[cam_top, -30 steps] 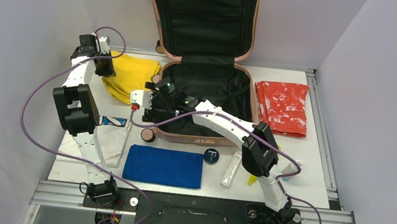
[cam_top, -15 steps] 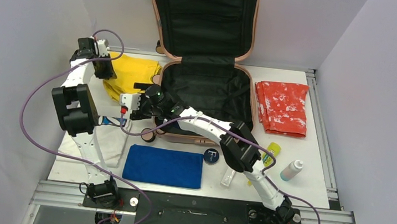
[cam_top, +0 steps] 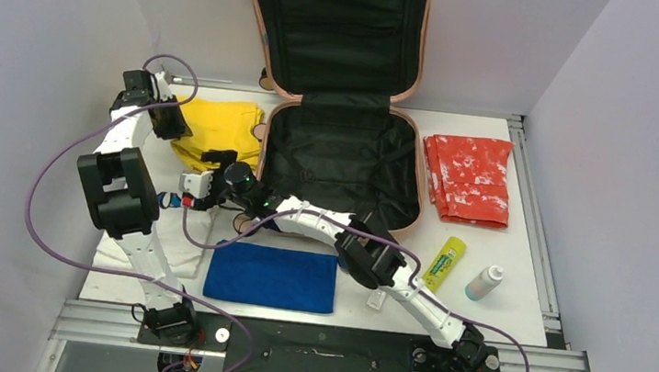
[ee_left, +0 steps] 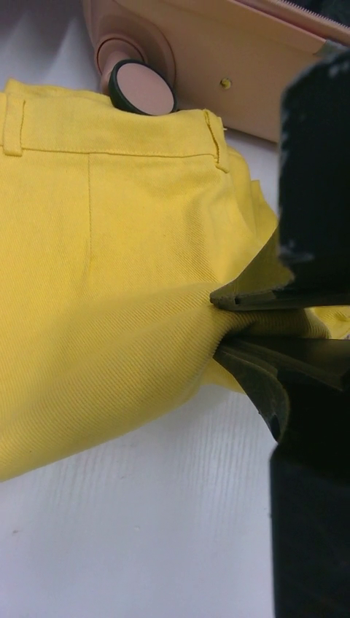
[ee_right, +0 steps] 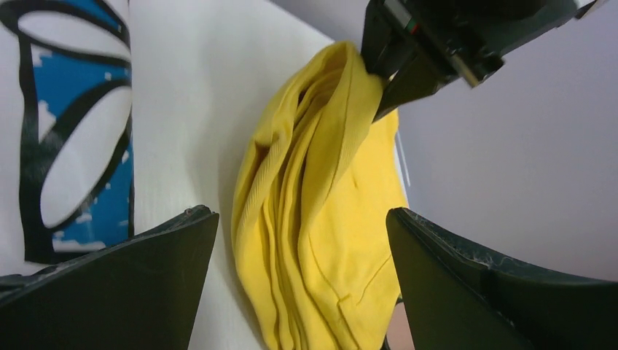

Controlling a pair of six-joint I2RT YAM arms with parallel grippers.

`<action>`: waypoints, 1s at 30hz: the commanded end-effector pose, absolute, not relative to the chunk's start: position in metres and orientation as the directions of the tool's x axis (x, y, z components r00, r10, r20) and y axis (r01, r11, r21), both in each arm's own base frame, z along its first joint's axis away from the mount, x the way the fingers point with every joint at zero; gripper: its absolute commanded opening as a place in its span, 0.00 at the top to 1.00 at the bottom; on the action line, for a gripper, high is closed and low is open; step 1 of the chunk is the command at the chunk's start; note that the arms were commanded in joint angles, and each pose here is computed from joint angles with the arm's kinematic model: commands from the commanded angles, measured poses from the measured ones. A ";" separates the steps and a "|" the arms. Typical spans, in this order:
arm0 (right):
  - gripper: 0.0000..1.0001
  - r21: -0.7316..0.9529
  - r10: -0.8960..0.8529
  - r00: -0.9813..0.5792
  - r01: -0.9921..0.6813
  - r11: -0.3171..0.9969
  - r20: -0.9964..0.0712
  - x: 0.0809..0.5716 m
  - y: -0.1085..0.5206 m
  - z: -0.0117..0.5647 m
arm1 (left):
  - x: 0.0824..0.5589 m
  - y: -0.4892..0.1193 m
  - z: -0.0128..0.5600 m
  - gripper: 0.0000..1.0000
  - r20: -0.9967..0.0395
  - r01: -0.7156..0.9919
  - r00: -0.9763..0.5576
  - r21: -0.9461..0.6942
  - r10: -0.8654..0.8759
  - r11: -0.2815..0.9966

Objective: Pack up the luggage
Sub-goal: Pick up the clothes from the corner of the board.

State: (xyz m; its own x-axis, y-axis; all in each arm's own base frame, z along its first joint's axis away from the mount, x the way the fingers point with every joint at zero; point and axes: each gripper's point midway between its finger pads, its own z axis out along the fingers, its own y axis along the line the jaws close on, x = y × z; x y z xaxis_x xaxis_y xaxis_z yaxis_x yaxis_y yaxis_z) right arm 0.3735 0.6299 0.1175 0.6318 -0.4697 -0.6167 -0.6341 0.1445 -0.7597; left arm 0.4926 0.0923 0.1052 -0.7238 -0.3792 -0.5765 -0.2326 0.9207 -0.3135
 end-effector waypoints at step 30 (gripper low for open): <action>0.09 -0.706 -0.270 0.653 -0.636 0.312 -0.708 0.388 0.665 0.096 | 0.471 0.058 0.174 1.00 -0.694 -0.121 -0.599 -0.415 -0.400 0.902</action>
